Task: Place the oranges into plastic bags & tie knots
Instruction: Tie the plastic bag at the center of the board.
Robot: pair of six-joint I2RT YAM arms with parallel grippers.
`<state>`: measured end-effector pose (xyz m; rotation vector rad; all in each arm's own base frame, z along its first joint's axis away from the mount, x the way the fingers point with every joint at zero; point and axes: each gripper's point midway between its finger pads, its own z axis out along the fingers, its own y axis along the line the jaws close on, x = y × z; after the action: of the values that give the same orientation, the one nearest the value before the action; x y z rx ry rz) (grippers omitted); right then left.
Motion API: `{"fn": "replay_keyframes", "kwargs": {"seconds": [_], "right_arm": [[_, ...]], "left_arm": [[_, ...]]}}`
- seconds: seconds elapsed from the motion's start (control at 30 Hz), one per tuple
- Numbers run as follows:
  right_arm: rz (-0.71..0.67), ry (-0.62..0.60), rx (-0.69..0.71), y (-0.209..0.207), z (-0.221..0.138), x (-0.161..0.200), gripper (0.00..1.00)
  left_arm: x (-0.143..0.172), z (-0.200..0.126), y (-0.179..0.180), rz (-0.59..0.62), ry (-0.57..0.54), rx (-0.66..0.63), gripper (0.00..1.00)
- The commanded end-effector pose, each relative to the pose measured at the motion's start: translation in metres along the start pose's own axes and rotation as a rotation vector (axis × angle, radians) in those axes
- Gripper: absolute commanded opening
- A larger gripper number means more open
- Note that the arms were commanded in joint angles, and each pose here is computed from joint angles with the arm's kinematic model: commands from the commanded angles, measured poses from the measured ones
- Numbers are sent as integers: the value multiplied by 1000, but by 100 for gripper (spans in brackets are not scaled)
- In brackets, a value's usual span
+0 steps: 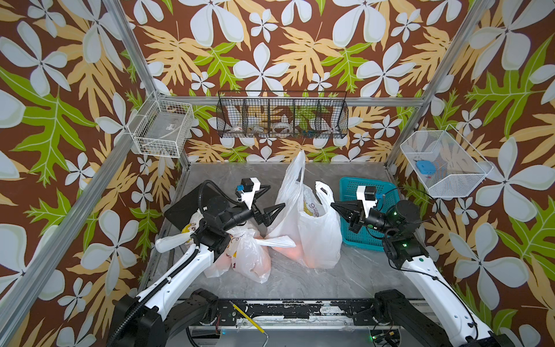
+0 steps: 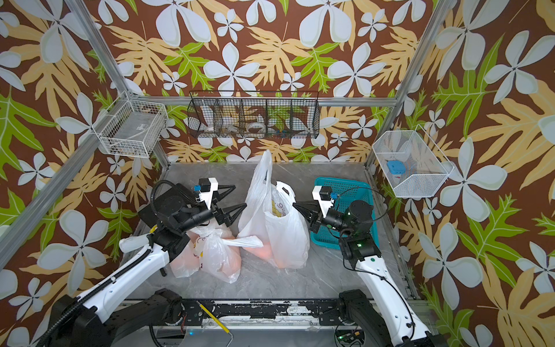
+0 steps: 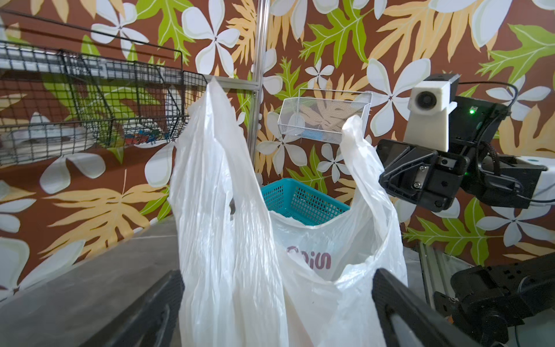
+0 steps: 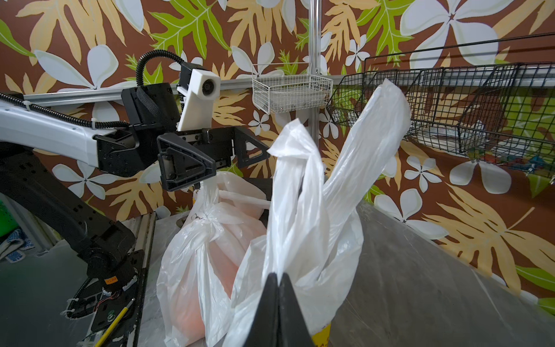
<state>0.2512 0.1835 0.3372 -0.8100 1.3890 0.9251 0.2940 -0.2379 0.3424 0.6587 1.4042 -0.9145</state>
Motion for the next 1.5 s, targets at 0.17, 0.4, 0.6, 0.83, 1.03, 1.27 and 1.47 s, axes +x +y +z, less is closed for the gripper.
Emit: {"fn": "replay_keyframes", "kwargs": {"seconds": [0.17,0.4,0.6,0.83,1.03,1.27,1.47], "right_arm": [[-17,-4,8,0,0,-3,0],[-20,-5,19,0,-2,-4,0],[-19,1,20,0,-2,-4,0],[-18,3,32,-1,-2,-5,0],[-20,-2,27,0,-3,-7,0],[-21,-4,36,0,-4,-8,0],[-45,32,58,-1,-6,-1,0]], "left_arm": [[-27,40,33,66,-53,-145,100],[-10,85,45,14,46,-78,100],[11,105,49,24,102,-79,100],[34,111,33,86,164,-37,100],[48,119,42,195,232,-128,95],[44,122,44,277,226,-172,54],[24,104,35,304,156,-180,9]]}}
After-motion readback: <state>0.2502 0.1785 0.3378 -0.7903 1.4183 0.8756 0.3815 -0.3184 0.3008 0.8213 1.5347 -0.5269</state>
